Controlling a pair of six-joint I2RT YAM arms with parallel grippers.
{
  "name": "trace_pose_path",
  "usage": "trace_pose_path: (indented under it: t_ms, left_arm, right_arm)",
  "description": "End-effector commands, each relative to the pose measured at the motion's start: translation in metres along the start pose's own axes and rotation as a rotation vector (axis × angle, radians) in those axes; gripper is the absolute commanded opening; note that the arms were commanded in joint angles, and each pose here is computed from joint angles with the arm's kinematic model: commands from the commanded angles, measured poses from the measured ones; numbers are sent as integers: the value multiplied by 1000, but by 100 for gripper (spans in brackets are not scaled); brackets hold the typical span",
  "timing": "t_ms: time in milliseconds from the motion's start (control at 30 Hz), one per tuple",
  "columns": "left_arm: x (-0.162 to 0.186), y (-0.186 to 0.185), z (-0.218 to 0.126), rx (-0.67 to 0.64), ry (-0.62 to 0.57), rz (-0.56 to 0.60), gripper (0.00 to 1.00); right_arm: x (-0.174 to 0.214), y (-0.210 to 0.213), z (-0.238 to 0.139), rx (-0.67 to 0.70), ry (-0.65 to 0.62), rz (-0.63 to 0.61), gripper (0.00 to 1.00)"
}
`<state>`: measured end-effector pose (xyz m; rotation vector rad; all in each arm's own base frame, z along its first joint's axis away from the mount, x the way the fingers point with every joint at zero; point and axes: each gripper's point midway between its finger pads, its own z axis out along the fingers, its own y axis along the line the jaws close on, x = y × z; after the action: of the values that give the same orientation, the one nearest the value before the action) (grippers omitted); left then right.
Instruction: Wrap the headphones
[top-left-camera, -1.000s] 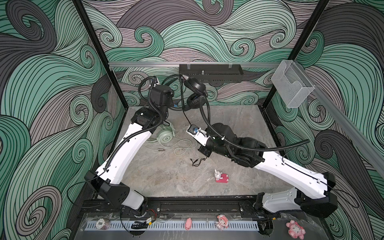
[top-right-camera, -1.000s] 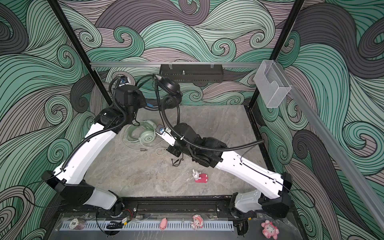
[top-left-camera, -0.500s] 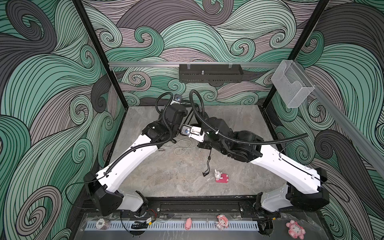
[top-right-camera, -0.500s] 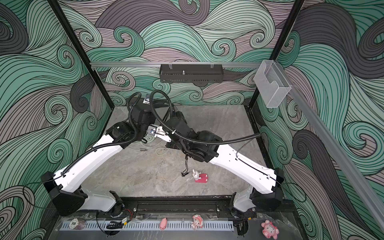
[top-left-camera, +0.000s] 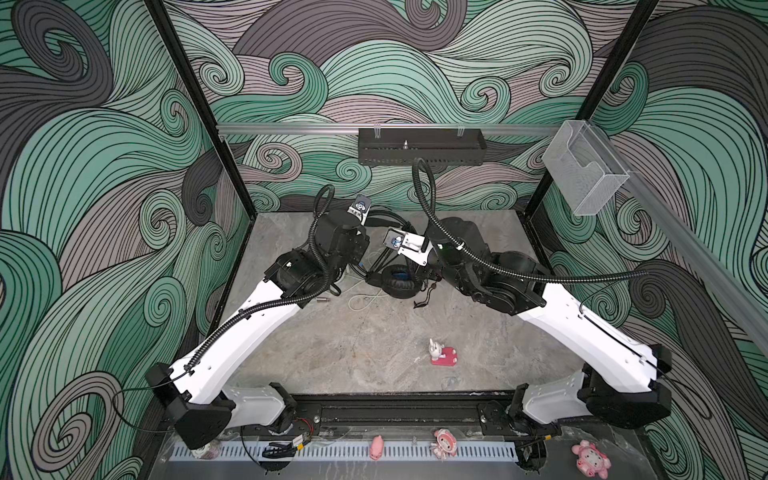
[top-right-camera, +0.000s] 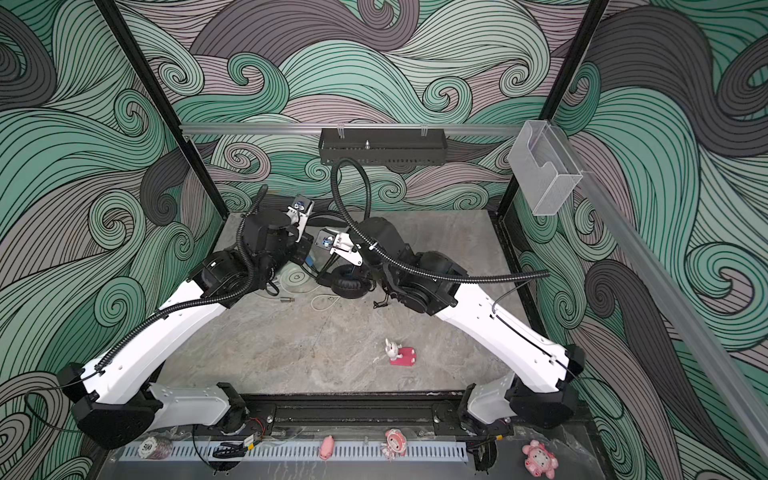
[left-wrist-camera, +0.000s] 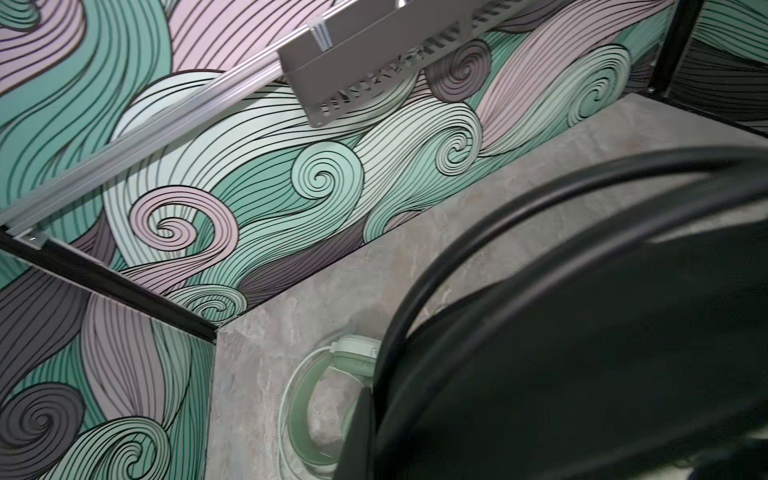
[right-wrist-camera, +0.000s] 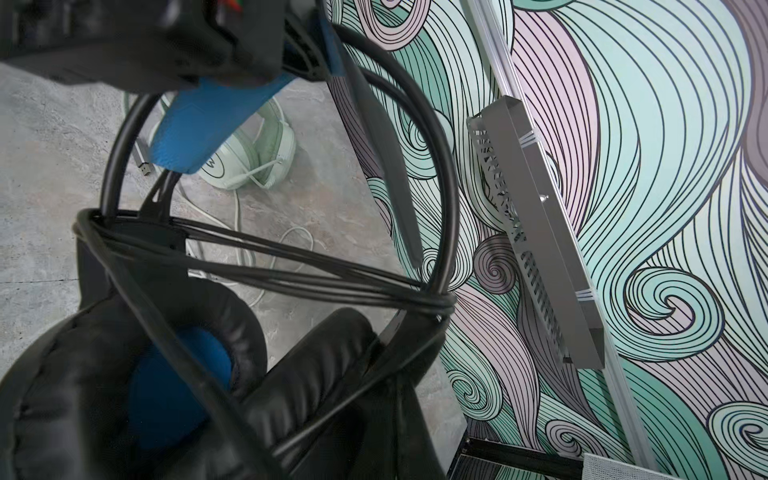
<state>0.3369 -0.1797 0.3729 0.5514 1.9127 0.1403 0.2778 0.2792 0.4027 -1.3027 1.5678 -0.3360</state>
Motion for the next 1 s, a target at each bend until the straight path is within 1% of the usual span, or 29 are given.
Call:
trace_pose_path:
  t_ms: [0,200,367,500,833,967]
  left_arm:
    - [-2,-12,-17,121,-9,53,0]
    - [8,-19,-25,171,10,112,0]
    - [8,-21,-36,215,-4,151,0]
    - [4,-21,-44,236,-19,138,0]
    - [-15,-20,-63,285,-97,46,0]
    - [-29,-17,-75,307,-145,-17,0]
  right_arm:
    - [-7,-36,-24,97,-62,68,5]
    - [7,-38,-21,148,-11,2,7]
    - [16,-32,-19,141,5,-5,9]
    - [21,-29,-16,135,17,3,8]
    - [39,-41,-9,113,8,195,10]
    - [46,-41,-8,85,-8,289,10]
